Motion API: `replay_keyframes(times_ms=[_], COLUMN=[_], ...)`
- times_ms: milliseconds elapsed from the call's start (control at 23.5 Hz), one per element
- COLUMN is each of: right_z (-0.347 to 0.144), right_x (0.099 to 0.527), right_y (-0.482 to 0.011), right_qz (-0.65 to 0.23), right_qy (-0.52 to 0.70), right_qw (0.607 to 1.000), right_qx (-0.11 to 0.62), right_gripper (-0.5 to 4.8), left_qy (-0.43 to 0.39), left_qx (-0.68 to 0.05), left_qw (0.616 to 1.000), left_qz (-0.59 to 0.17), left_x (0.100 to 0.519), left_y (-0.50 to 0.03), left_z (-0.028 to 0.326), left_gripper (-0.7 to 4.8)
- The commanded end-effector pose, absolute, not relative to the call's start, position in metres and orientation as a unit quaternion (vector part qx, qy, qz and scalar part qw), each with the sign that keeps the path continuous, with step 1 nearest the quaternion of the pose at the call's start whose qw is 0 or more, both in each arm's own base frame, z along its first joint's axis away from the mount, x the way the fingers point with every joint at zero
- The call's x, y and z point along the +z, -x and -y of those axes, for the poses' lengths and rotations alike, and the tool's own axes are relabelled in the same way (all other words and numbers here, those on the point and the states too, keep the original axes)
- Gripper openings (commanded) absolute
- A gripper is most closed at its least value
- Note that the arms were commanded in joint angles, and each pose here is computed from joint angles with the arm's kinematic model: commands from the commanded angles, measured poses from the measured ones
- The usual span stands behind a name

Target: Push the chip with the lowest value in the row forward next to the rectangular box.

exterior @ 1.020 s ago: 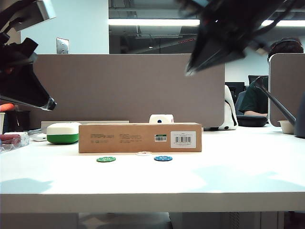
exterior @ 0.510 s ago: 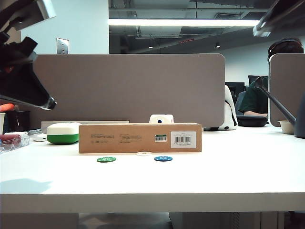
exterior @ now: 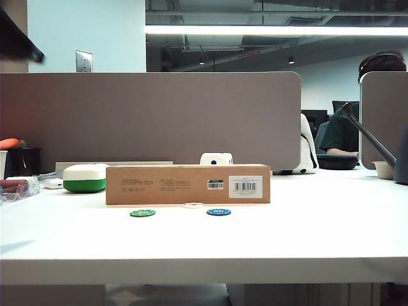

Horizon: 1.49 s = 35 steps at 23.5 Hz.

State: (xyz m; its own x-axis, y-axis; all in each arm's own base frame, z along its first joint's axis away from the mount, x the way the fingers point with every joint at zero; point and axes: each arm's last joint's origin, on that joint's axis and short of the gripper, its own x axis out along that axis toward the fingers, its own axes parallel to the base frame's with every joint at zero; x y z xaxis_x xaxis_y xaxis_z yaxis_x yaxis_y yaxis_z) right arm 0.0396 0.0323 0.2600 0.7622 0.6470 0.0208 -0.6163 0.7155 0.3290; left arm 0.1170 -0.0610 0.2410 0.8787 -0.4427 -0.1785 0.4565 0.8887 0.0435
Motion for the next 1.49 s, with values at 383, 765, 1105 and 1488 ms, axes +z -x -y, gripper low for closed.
replay_keyframes(times_ms=[383,765,1105,1488], right_z=[-0.031,-0.031,-0.031,-0.031], right_x=[0.268,0.268,0.268,0.267], right_y=[-0.039,-0.038,-0.038,-0.038], right_qz=[-0.033,-0.032,-0.033,-0.037], right_qy=[-0.166,-0.167,-0.167,-0.165], right_qw=[0.923,0.923,0.923,0.923], right_qx=[0.346,0.346,0.346,0.345], right_gripper=[-0.06,-0.06,-0.06,-0.06], left_qy=[-0.024,0.008,0.052,-0.011], left_qx=[-0.018,0.058,-0.006,-0.013], left_qw=[0.998,0.996,0.997,0.999], left_qz=[0.047,0.062,0.051,0.052], left_x=[0.266,0.231,0.183,0.175], left_y=[-0.088,-0.084,-0.095,-0.097], left_z=[0.008,-0.001,0.002,0.002], left_gripper=[-0.05,-0.05,-0.05,-0.05])
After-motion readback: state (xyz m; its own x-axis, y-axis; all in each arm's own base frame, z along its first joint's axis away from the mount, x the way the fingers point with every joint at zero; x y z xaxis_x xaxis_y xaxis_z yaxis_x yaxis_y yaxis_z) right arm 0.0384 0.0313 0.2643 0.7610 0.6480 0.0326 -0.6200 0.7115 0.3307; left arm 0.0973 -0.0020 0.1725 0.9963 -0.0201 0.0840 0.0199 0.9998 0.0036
